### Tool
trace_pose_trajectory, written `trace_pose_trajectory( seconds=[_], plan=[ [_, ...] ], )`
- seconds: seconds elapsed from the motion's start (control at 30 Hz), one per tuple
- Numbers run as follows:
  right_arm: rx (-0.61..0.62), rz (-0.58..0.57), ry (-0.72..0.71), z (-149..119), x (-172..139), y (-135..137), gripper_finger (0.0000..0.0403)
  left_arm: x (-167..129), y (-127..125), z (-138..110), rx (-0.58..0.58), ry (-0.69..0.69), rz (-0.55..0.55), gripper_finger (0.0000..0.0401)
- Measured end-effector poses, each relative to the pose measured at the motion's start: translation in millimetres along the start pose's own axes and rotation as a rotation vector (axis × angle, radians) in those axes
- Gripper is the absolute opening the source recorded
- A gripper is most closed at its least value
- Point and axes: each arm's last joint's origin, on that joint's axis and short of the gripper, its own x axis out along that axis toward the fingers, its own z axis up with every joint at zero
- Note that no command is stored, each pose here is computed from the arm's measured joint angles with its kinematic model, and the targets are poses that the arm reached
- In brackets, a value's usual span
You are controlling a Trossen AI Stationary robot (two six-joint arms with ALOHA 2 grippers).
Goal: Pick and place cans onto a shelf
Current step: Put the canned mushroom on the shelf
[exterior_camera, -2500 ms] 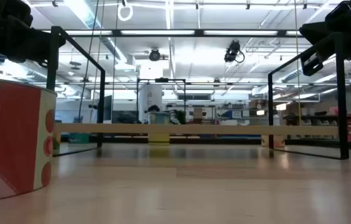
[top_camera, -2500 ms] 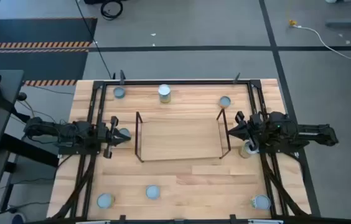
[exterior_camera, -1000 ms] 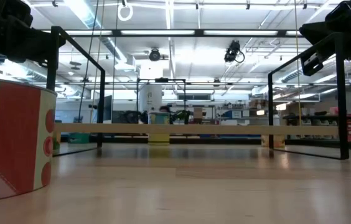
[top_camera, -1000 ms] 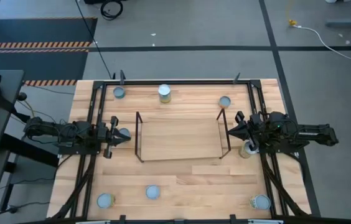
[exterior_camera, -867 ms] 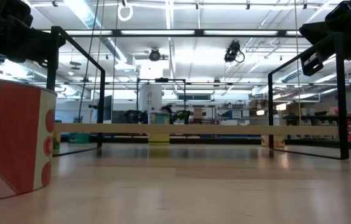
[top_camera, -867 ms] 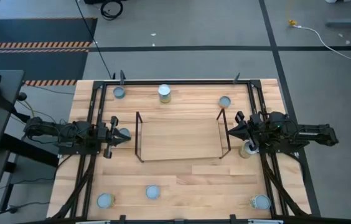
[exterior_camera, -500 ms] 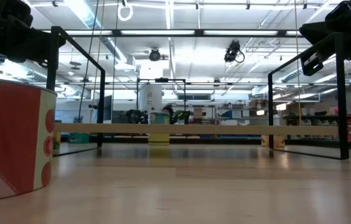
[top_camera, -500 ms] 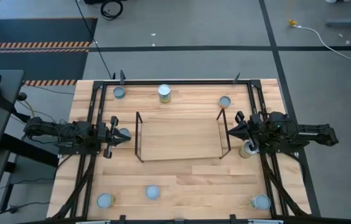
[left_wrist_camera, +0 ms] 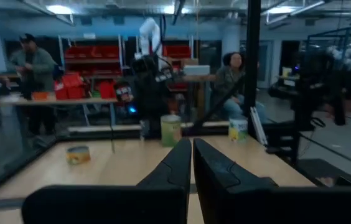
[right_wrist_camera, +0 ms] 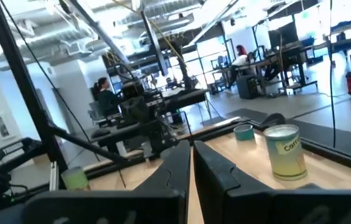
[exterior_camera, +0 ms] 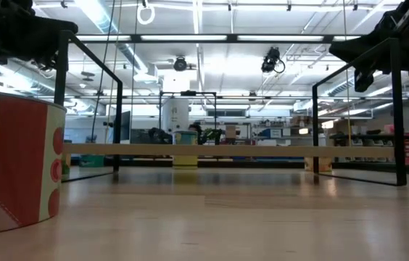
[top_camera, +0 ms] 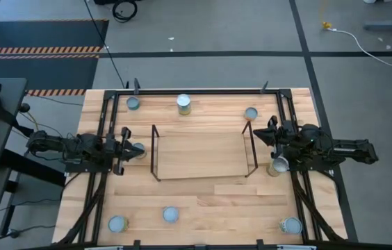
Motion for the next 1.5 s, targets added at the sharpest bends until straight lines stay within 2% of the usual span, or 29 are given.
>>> trace_pose_trajectory(
  seconds=[0.1, 0.23, 0.3, 0.4, 0.57, 0.67, 0.8, 0.93, 1.03, 1.13, 1.23, 1.4, 1.5],
  plan=[
    [0.037, -0.033, -0.052, 4, 0, 0, 0.0027, 0, 0, 0, 0.043, 0.000, 0.002, 0.0025],
    [0.381, -0.025, -0.172, 14, -1, 1, 0.0027, 0, 0, 0, 0.072, -0.003, 0.002, 0.0025],
    [0.508, 0.004, -0.222, 19, -2, 2, 0.0027, 0, 0, 0, 0.068, -0.004, 0.003, 0.0025],
    [0.543, -0.011, -0.290, 24, -3, 2, 0.0027, 0, 1, 1, 0.067, -0.005, 0.022, 0.0025],
    [0.621, -0.198, -0.414, 28, -5, -4, 0.0027, 0, 1, 2, 0.045, -0.019, 0.030, 0.0025],
    [0.591, -0.226, -0.427, 45, -3, 0, 0.0027, 0, 3, 8, -0.067, -0.080, 0.086, 0.0025],
    [0.506, -0.416, -0.378, 75, 7, 6, 0.0027, -2, 10, 10, -0.221, -0.124, 0.308, 0.0025],
    [0.387, -0.647, -0.278, 107, 27, 11, 0.0027, -4, 15, 9, -0.221, -0.124, 0.522, 0.0025],
    [0.312, -0.791, -0.165, 124, 47, 11, 0.0027, -6, 17, 9, -0.214, -0.123, 0.611, 0.0025],
    [0.236, -0.914, -0.029, 137, 68, 6, 0.0034, -6, 17, 9, -0.211, -0.121, 0.613, 0.0025],
    [0.190, -1.004, 0.131, 145, 88, -4, 0.0061, -6, 17, 9, -0.212, -0.122, 0.612, 0.0025],
    [0.161, -1.123, 0.349, 154, 111, -28, 0.0141, -5, 17, 9, -0.212, -0.121, 0.589, 0.0025],
    [0.183, -1.213, 0.472, 152, 114, -46, 0.0193, -5, 16, 9, -0.264, -0.137, 0.574, 0.0025]
  ],
)
